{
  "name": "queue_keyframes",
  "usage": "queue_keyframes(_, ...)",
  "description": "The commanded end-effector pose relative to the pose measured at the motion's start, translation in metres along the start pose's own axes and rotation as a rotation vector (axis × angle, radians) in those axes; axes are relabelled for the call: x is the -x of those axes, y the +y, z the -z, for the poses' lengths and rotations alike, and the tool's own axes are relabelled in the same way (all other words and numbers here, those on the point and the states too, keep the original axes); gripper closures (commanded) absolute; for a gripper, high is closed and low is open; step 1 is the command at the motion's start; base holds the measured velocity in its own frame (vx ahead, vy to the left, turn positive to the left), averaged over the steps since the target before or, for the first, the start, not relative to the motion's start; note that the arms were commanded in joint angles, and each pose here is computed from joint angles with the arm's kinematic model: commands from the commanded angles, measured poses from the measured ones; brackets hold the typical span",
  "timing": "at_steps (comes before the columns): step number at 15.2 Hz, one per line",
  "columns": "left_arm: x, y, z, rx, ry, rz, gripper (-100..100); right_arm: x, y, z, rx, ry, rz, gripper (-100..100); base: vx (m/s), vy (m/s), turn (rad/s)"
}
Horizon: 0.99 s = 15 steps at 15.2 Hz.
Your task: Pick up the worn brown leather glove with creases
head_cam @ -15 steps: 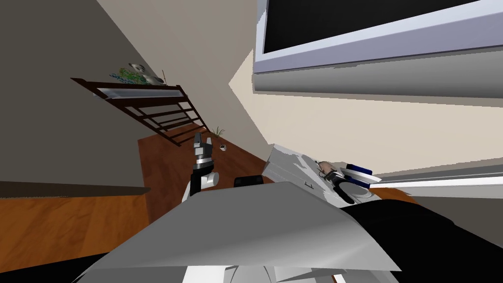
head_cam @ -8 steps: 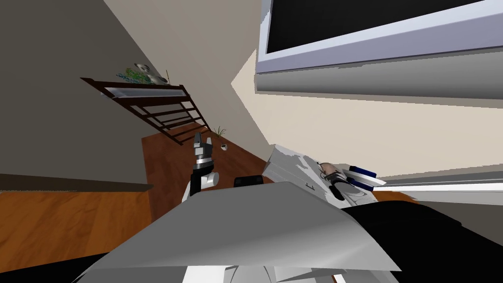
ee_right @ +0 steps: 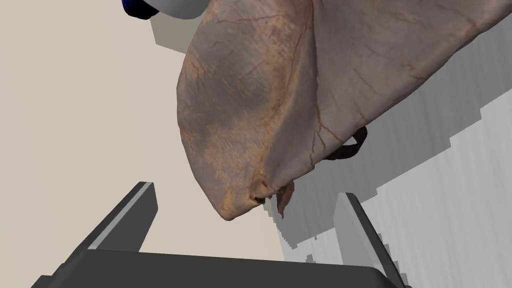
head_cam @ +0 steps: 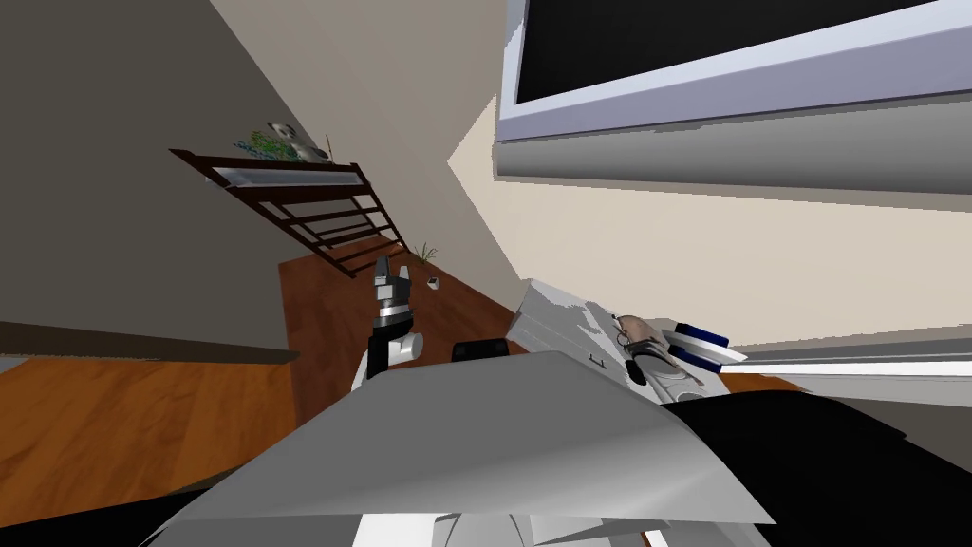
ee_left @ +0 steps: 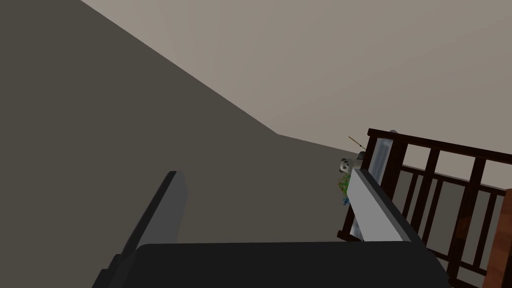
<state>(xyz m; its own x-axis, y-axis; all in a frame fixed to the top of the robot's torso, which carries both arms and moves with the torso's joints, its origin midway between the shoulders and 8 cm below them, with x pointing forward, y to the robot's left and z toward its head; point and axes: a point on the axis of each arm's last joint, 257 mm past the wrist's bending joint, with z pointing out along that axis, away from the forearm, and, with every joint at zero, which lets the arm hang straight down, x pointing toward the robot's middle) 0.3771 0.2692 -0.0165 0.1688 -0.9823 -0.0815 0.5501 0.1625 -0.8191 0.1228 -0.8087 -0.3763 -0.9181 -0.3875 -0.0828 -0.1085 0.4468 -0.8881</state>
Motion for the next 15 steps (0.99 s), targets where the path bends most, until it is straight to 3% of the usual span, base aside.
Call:
queue_keyframes(1, 0.0, 0.0, 0.0, 0.0, 0.0, 0.0, 0, -0.006, 0.012, 0.002, -0.004, 0.026, -0.032, -100, -0.025, -0.063, 0.025)
queue_keyframes(5, 0.0, 0.0, 0.0, 0.0, 0.0, 0.0, 0, -0.016, 0.041, 0.007, 0.002, 0.077, -0.107, -100, -0.029, -0.077, 0.022)
queue_keyframes(11, 0.0, 0.0, 0.0, 0.0, 0.0, 0.0, 0, -0.025, 0.038, 0.004, -0.007, 0.104, -0.103, -100, -0.048, -0.054, 0.149)
queue_keyframes(12, 0.0, 0.0, 0.0, 0.0, 0.0, 0.0, 0, -0.021, 0.037, 0.004, -0.004, 0.09, -0.098, 100, 0.007, 0.006, -0.176)
queue_keyframes(15, 0.0, 0.0, 0.0, 0.0, 0.0, 0.0, 0, -0.016, 0.035, 0.004, -0.005, 0.079, -0.096, 100, 0.059, 0.055, -0.243)
